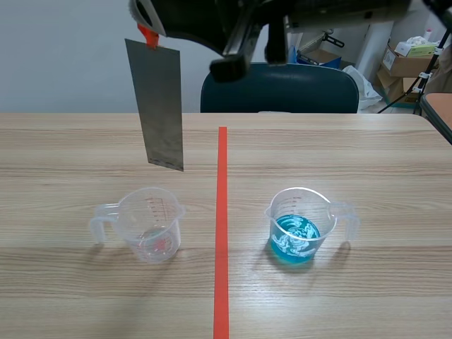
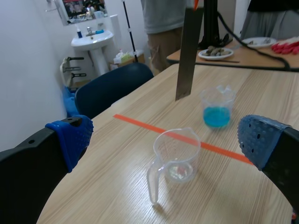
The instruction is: Do the redox reaction experiment
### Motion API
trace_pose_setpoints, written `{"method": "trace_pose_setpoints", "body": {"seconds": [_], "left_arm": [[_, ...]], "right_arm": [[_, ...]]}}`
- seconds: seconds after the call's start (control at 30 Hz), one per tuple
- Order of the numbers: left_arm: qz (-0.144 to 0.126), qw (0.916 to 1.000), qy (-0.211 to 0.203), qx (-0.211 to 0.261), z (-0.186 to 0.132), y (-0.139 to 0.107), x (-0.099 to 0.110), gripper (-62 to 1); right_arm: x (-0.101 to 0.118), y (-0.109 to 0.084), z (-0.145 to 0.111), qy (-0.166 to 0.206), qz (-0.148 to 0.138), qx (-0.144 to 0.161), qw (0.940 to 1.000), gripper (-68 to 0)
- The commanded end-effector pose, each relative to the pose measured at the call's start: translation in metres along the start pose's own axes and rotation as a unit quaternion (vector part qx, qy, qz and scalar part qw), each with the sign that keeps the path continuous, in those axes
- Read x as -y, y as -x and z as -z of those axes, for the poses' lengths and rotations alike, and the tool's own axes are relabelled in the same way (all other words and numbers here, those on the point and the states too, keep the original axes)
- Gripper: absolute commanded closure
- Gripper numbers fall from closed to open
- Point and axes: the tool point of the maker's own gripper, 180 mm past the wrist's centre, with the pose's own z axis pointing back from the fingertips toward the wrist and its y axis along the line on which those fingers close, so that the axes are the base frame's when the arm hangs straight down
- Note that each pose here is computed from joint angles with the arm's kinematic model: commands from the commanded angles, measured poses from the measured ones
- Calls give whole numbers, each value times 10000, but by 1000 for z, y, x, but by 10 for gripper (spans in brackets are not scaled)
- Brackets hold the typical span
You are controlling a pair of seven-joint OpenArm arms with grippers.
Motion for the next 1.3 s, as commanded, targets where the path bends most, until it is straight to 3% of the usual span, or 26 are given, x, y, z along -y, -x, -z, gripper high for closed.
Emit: {"method": "trace_pose_setpoints", "body": {"seconds": [0.0, 0.43, 0.73, 1.27], "left_arm": [[-45, 9997, -53, 239, 1, -10, -2, -623], [-101, 9996, -43, 243, 1, -10, -2, -623], [-102, 9999, -40, -78, 1, 2, -1, -623], [-104, 9999, -40, -81, 1, 2, -1, -623]], "right_arm": [[4, -9, 4, -23, -35, 135, 9999, -11], [-6, -13, 48, -405, 90, 194, 9990, -11], [-11, -10, 53, -471, 121, 62, 9988, -11], [-13, -2, 55, -465, 175, -145, 9987, -11]]}}
